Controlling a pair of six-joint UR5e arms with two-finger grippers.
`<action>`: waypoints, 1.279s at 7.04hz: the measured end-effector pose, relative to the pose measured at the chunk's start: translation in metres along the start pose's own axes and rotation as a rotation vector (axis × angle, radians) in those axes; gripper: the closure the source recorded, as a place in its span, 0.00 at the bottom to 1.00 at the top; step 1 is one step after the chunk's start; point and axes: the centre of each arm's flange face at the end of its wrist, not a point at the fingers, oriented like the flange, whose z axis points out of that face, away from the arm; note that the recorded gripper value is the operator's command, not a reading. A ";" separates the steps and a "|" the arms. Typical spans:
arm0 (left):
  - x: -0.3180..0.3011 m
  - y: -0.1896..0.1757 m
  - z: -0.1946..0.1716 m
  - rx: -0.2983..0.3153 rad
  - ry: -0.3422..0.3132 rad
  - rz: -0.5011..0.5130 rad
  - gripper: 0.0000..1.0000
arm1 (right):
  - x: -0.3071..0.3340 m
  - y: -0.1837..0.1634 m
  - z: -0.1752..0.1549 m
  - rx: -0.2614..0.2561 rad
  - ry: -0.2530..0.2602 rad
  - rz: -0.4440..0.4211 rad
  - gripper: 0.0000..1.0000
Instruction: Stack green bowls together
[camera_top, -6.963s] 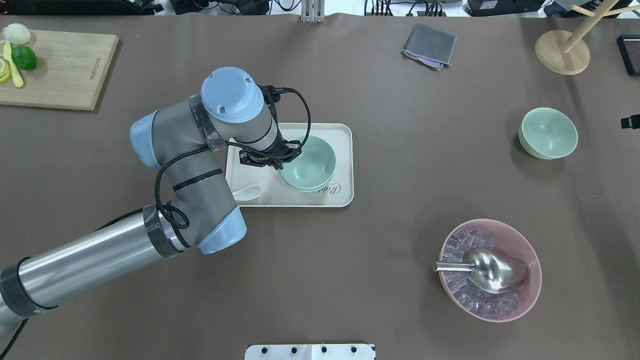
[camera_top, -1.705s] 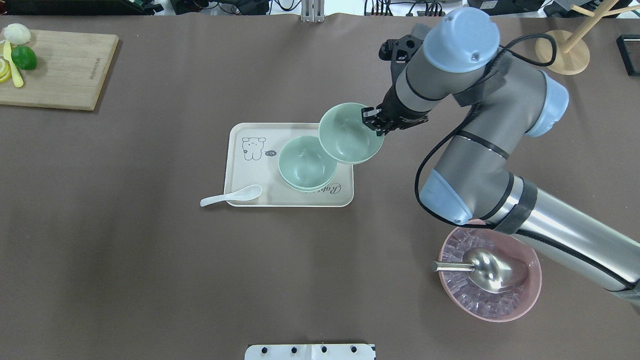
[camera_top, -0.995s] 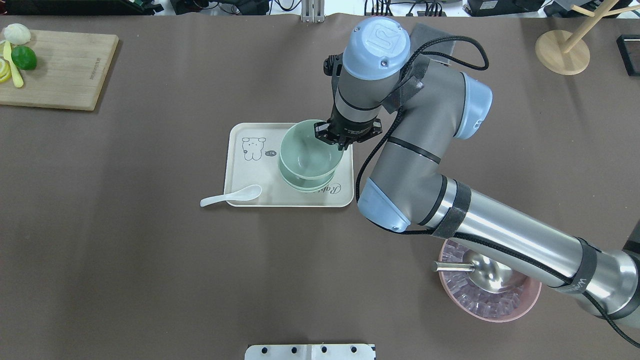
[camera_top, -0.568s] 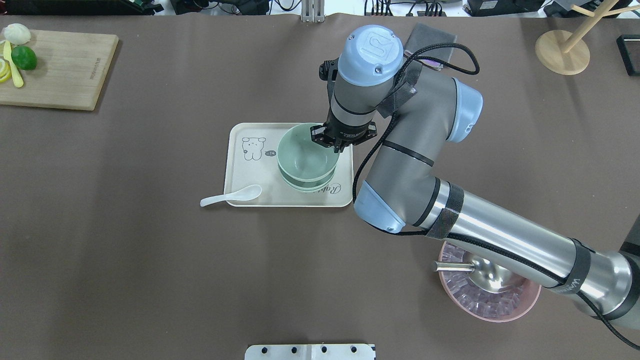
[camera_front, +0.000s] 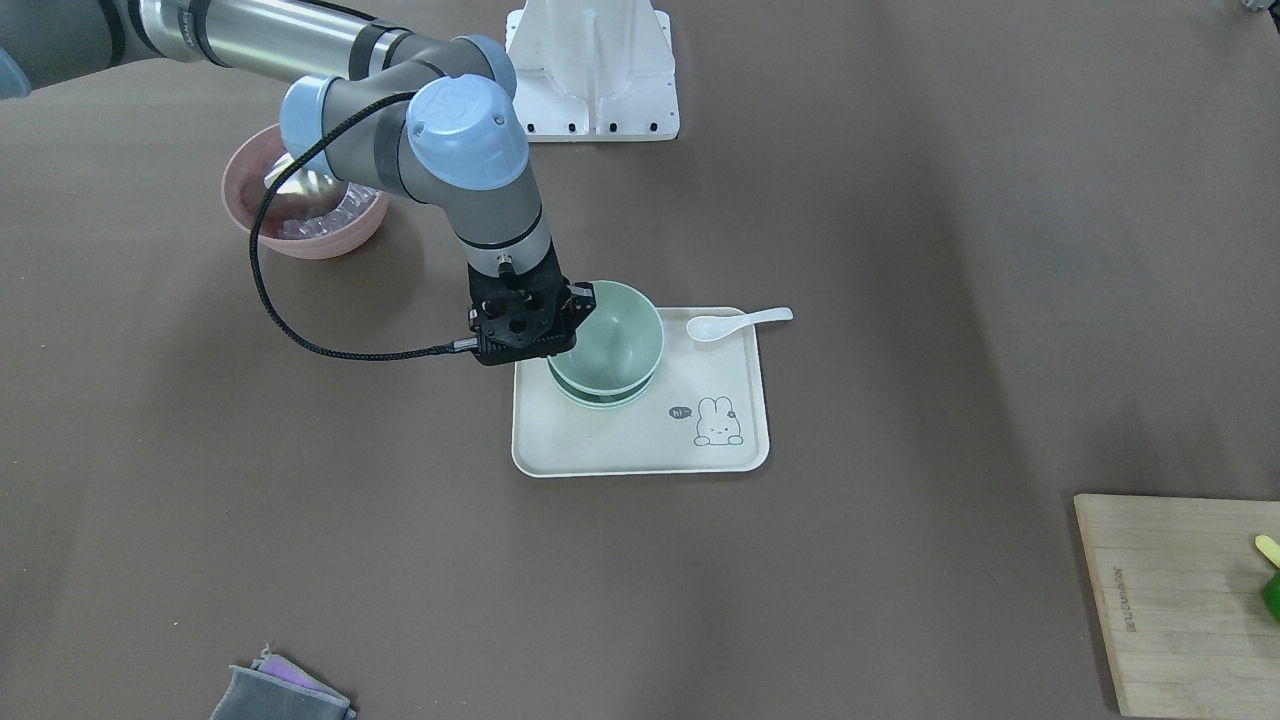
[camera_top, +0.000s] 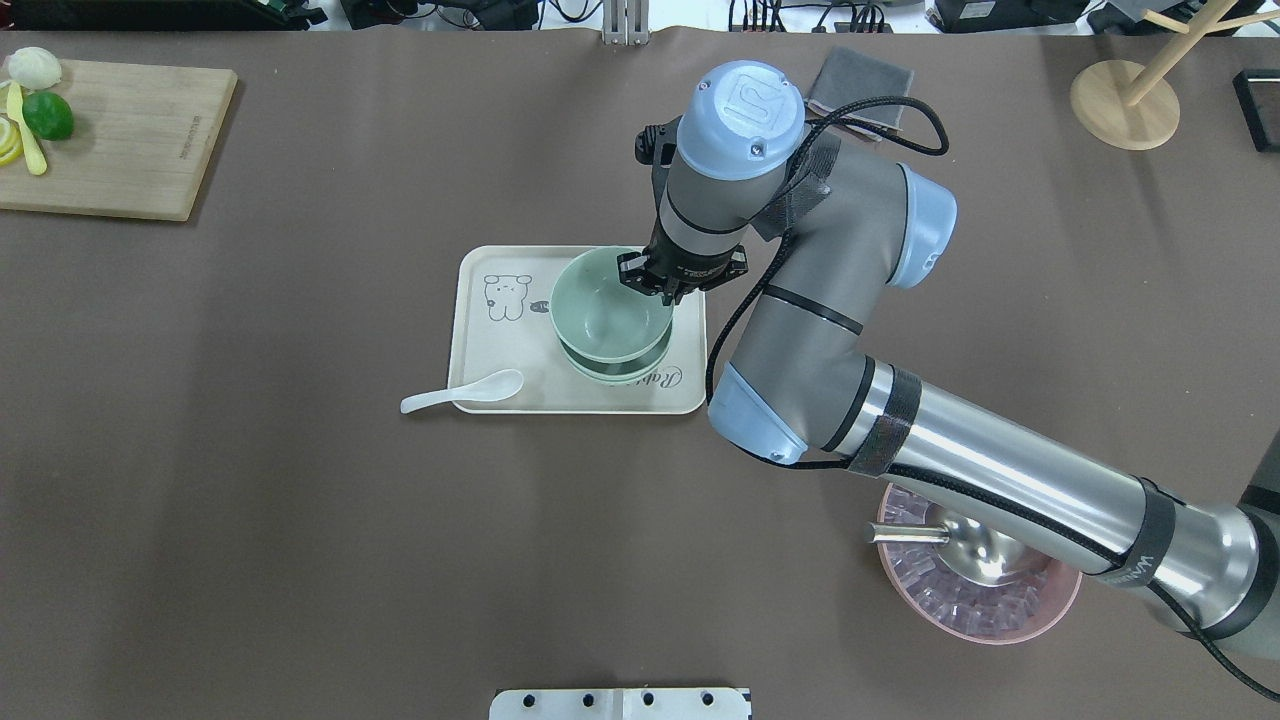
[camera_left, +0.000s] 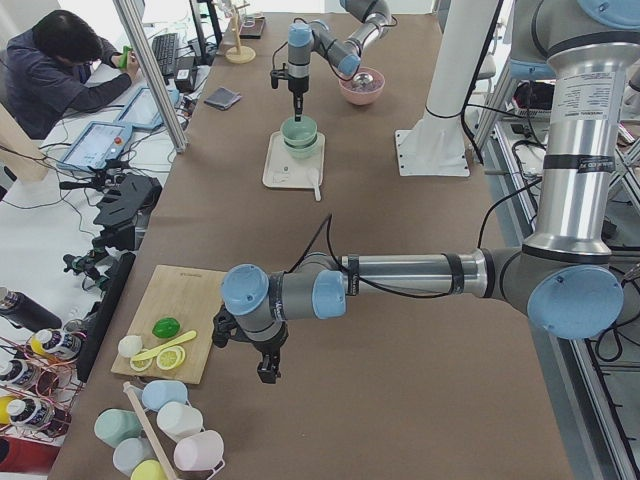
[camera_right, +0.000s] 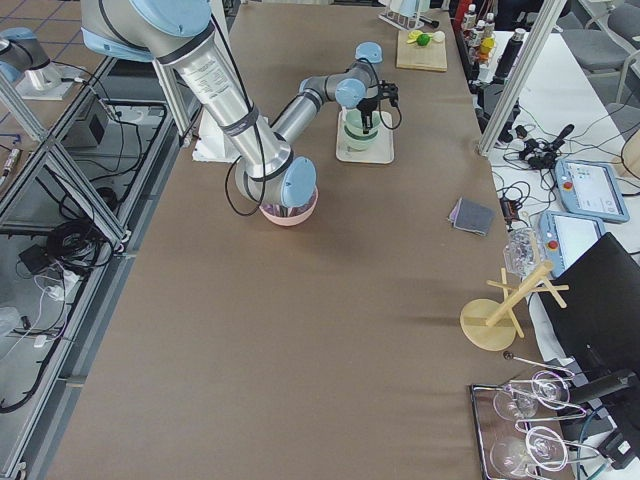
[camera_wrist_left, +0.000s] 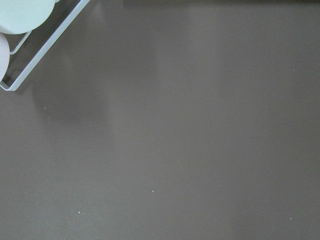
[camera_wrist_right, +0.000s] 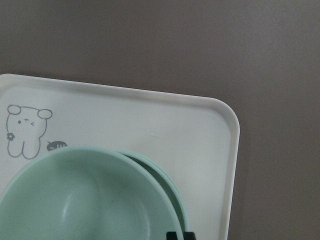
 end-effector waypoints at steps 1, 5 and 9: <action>0.000 0.000 0.000 0.000 0.000 0.000 0.02 | -0.001 0.000 0.002 0.002 -0.005 -0.001 1.00; 0.000 0.001 0.000 -0.001 0.000 0.000 0.01 | -0.002 0.005 0.012 -0.002 -0.003 -0.003 1.00; 0.000 0.001 0.000 0.000 0.000 0.000 0.02 | 0.001 0.005 0.018 0.002 0.007 -0.003 0.68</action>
